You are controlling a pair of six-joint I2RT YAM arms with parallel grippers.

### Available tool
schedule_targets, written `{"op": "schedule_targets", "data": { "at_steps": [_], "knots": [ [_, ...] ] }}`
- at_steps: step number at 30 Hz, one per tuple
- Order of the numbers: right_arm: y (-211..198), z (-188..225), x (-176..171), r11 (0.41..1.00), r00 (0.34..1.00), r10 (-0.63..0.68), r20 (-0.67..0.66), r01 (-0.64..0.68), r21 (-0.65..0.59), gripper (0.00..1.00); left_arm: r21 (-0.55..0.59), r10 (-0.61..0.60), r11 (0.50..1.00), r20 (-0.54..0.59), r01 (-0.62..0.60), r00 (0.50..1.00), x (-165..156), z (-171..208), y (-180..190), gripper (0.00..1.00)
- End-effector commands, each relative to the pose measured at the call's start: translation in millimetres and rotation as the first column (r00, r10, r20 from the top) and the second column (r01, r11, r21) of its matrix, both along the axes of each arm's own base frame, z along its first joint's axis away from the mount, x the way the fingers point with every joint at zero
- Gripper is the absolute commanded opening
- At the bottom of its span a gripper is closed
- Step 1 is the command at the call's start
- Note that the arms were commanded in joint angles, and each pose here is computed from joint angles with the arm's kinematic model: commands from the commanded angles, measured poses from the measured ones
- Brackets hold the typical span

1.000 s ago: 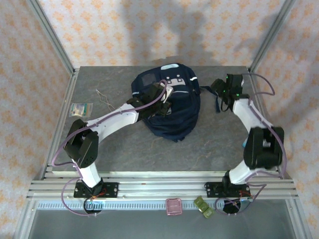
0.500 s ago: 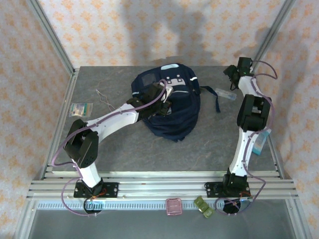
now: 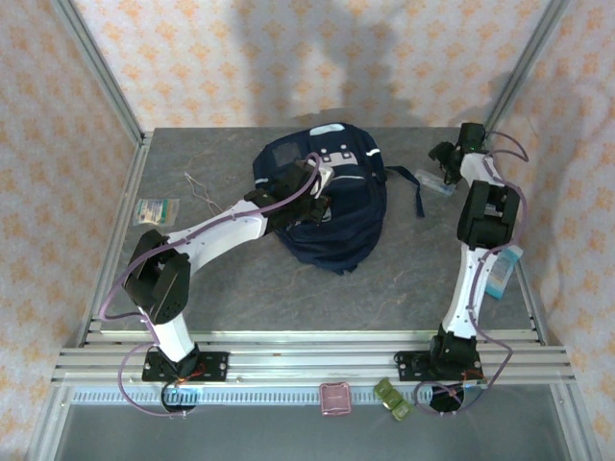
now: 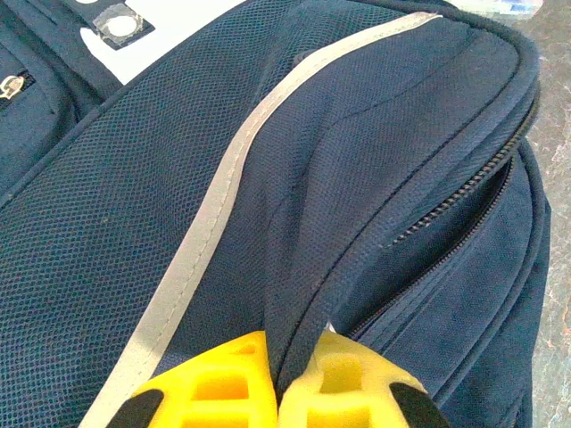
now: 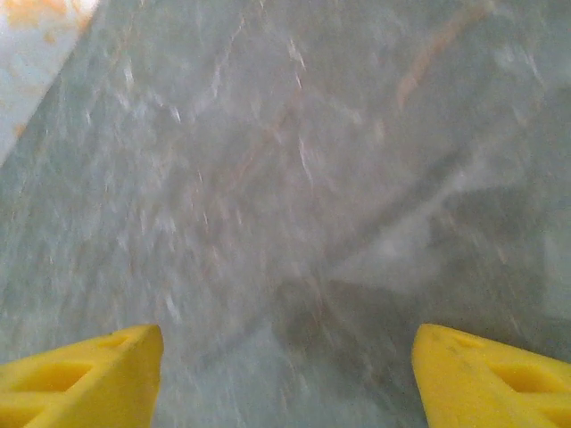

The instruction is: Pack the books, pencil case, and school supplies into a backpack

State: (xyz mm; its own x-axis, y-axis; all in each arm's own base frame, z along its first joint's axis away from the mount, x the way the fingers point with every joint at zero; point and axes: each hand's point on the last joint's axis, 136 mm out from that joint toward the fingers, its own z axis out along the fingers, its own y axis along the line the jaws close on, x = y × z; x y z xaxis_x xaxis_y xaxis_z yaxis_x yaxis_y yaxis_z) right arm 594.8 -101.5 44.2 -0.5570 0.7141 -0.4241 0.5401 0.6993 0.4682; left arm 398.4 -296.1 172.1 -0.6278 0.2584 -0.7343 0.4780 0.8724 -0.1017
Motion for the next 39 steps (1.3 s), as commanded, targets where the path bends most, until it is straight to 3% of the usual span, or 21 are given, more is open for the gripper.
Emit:
{"op": "schedule_targets", "data": {
  "at_steps": [1,4,8,14,22,39],
  "knots": [
    [28,2,-45,0.998,0.997,0.037,-0.069,-0.033,0.050,0.74,-0.098,-0.033,0.995,0.028,0.036,0.999,-8,20,-17,0.00],
    [42,3,-75,0.998,0.995,0.053,-0.089,-0.049,0.045,0.74,-0.101,-0.045,0.994,0.022,0.047,0.999,-9,17,-19,0.00],
    [43,4,-109,0.997,0.991,0.030,-0.130,-0.040,-0.070,0.76,-0.103,-0.056,0.993,0.021,0.058,0.998,-9,17,-21,0.00],
    [43,-15,-126,0.974,0.972,0.035,-0.234,-0.086,-0.210,0.75,-0.098,-0.060,0.993,0.029,0.062,0.998,-8,19,-22,0.00],
    [15,-14,-122,0.927,0.962,-0.045,-0.269,-0.060,-0.370,0.75,-0.106,-0.053,0.993,0.021,0.055,0.998,-8,18,-21,0.00],
    [31,-26,-74,0.893,0.936,0.185,-0.299,-0.288,-0.347,0.77,-0.121,-0.058,0.991,0.001,0.057,0.998,-7,17,-26,0.00]
  ]
}}
